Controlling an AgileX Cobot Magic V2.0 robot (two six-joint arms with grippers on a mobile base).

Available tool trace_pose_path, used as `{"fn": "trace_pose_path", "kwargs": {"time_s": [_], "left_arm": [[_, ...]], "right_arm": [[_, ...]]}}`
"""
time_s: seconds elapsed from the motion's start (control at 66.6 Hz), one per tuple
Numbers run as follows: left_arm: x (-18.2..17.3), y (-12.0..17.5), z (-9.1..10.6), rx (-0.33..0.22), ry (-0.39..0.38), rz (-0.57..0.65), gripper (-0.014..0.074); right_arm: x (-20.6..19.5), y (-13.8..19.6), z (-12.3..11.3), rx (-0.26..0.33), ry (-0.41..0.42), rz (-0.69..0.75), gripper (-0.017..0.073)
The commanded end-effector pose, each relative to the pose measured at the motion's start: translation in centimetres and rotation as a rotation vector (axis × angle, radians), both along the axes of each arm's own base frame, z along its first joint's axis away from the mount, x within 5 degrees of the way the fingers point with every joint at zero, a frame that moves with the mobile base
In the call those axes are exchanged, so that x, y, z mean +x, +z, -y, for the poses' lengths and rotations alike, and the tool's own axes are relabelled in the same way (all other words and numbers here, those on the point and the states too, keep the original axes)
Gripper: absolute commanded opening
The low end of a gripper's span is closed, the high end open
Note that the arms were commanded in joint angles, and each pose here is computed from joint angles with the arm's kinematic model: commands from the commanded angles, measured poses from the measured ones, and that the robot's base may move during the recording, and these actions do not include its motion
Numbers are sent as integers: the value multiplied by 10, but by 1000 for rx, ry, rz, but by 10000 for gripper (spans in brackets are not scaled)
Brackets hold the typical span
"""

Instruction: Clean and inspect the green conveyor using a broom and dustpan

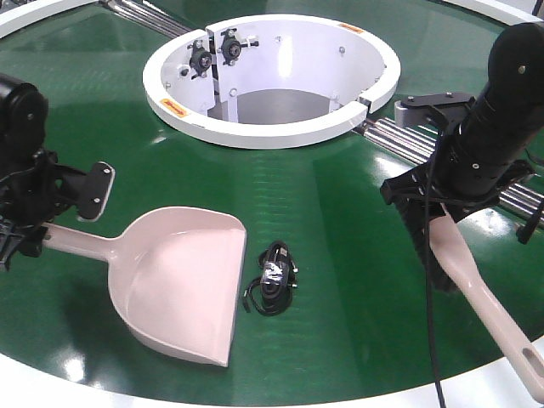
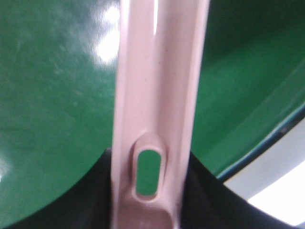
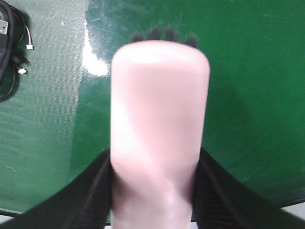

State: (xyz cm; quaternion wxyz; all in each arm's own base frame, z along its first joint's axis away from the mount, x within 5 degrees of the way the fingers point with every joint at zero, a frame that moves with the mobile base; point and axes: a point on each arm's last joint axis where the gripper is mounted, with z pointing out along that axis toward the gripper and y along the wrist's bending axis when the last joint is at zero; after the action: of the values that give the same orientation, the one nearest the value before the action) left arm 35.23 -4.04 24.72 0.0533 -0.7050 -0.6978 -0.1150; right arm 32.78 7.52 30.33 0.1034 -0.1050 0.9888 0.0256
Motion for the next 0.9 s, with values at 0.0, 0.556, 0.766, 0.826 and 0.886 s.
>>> {"fn": "trace_pose_path", "kwargs": {"time_s": [0.0,0.556,0.766,0.826,0.886], "left_arm": [[-4,15,16,-87,42,26,-8],[-2,2,43,-183,103,-15,-7],[-2,2,44,-193,147,-11,-6],[-2,2,44,-193,147,-10,-6],[-2,2,44,-193,147,-10,-6]], "right_arm": [[-10,21,4,3,-2,20,-3],[-10,21,4,3,-2,20,-3],[-10,21,4,3,-2,20,-3],[-10,21,4,3,-2,20,-3],[-10,21,4,3,-2,20,-3]]}}
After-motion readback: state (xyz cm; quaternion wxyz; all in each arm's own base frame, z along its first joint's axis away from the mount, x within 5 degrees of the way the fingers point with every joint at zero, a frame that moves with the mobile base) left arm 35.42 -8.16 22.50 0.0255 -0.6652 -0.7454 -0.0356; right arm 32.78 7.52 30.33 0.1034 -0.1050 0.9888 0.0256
